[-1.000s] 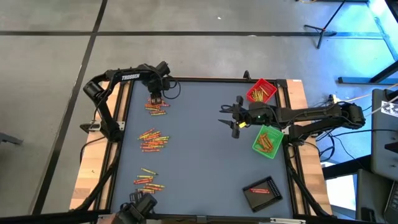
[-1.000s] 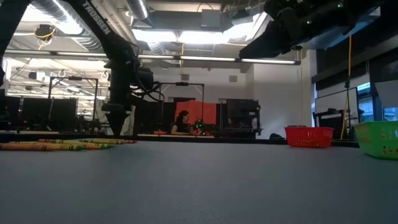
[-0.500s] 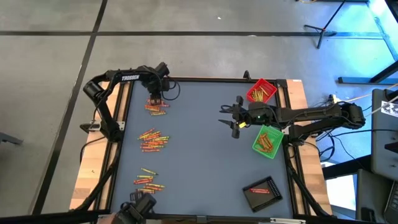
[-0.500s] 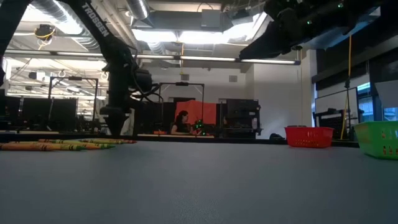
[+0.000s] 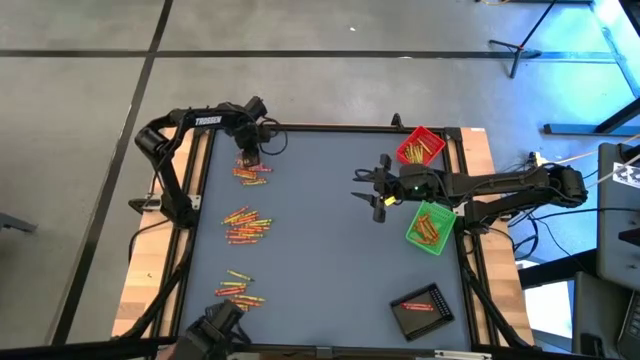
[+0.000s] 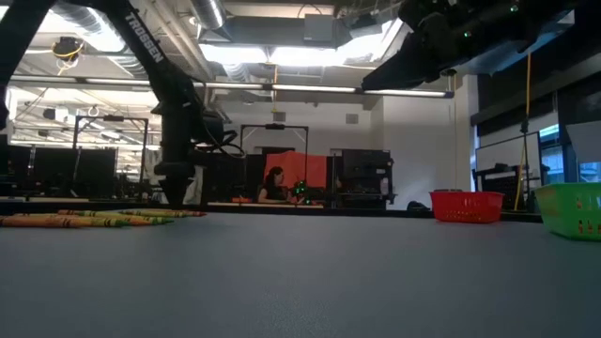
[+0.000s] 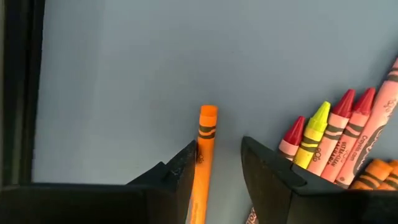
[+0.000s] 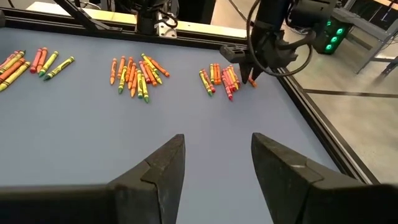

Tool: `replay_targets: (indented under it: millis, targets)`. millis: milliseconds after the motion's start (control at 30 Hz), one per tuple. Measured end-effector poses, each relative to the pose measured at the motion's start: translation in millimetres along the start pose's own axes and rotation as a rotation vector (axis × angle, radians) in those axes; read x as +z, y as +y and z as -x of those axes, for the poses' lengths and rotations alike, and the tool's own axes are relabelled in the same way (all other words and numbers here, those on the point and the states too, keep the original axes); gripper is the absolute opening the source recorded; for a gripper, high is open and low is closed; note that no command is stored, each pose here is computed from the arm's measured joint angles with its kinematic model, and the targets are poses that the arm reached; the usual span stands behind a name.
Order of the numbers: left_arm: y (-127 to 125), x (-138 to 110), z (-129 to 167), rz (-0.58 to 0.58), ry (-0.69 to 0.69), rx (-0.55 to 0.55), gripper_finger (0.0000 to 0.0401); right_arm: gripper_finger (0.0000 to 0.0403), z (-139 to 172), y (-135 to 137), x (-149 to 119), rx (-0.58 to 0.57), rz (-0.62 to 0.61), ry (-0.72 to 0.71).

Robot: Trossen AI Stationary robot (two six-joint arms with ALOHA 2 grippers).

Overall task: Sort crayons
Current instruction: Put the orange crayon into the green bin

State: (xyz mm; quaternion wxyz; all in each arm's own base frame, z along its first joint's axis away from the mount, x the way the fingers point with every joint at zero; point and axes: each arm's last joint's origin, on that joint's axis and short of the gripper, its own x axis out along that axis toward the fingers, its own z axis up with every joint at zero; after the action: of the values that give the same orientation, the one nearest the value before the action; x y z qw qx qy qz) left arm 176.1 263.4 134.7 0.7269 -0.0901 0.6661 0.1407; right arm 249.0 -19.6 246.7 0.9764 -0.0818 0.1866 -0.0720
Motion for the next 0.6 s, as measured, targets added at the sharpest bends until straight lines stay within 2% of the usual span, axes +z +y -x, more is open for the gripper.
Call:
replay_targets:
  millis: [300,600]
  targets:
    - [14.3,-10.7,-0.7,0.184,-0.031,-0.030,0.0071,0.0182,0.0,0.0,0.2,0.000,0.000,-0.001]
    - [14.7,-8.9,-0.3,0.188,-0.066,-0.060,0.0021,0.0182,0.0,-0.1,0.3,0.000,0.000,-0.001]
